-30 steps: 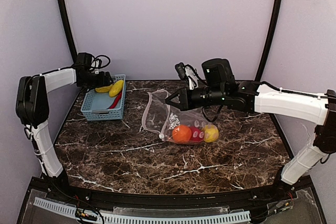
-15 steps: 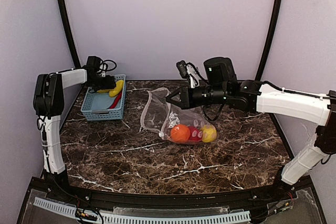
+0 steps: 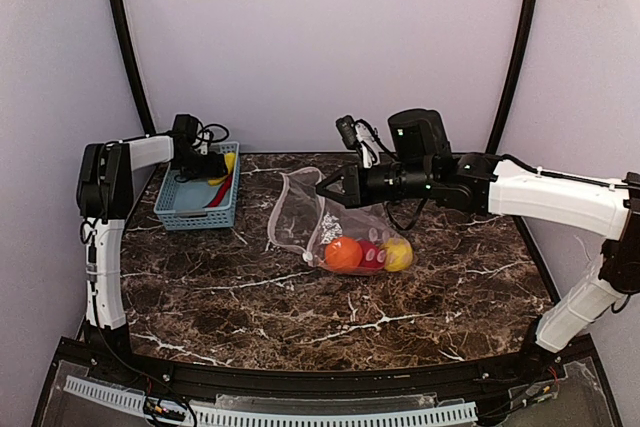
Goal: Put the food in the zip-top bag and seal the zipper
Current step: Pick up the fake fruit from the bin, then place the fake fruit in the zipper food storage bag.
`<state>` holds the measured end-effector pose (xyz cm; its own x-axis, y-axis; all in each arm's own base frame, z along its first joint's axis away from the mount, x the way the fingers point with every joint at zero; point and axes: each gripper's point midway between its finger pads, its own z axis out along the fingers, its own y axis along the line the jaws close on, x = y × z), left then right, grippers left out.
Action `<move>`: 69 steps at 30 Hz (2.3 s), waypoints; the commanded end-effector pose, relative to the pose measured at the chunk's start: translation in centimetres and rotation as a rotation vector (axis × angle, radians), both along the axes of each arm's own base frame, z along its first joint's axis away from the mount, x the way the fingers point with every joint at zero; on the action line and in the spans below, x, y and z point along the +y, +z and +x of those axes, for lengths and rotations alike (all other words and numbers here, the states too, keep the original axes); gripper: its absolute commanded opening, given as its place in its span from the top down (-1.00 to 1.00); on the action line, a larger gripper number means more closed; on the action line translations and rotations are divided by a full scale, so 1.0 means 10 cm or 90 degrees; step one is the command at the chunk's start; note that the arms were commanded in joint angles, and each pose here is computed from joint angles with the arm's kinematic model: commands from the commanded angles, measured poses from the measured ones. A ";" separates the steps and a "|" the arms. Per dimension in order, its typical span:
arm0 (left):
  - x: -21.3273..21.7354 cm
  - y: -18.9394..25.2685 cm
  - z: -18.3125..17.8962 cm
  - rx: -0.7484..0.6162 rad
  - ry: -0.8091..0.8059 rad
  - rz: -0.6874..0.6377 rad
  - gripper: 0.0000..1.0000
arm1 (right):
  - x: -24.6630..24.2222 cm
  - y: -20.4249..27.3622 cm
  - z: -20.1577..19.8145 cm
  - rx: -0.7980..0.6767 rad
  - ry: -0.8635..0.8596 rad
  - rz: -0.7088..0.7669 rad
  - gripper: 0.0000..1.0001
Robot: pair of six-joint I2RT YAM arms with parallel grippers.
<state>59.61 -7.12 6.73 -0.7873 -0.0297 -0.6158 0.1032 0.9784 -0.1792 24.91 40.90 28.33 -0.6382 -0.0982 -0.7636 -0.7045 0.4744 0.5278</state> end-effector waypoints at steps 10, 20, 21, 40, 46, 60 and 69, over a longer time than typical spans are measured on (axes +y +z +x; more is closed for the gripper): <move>-0.13 0.01 0.01 0.008 -0.032 -0.002 -0.51 | 0.00 0.17 0.00 -0.020 -0.008 0.024 1.00; -0.16 0.06 0.02 0.004 -0.039 0.006 -0.30 | -0.01 0.17 0.00 -0.020 -0.011 0.024 1.00; -0.16 0.07 0.03 0.002 -0.039 0.006 -0.27 | -0.02 0.16 0.00 -0.020 -0.011 0.024 1.00; -0.07 0.90 -0.29 -0.094 -0.021 0.027 -0.09 | -0.03 0.17 -0.02 -0.023 -0.009 0.028 1.00; -0.07 1.08 -0.54 -0.114 -0.012 0.012 -0.08 | -0.07 0.18 -0.04 -0.025 -0.012 0.031 1.00; -0.89 2.05 -2.02 -0.194 -0.178 -0.146 -0.07 | -0.11 0.18 -0.02 -0.035 -0.023 0.019 1.00; -1.52 2.03 -3.36 -0.089 -0.339 -0.269 -0.08 | -0.11 0.10 0.03 -0.029 -0.034 -0.007 1.00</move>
<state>30.52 -20.34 30.43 -0.5279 0.0276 -0.8488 0.6046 0.7141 -0.3528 24.95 39.50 28.28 -0.6249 -0.0822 -0.7763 -0.6936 0.5150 0.5037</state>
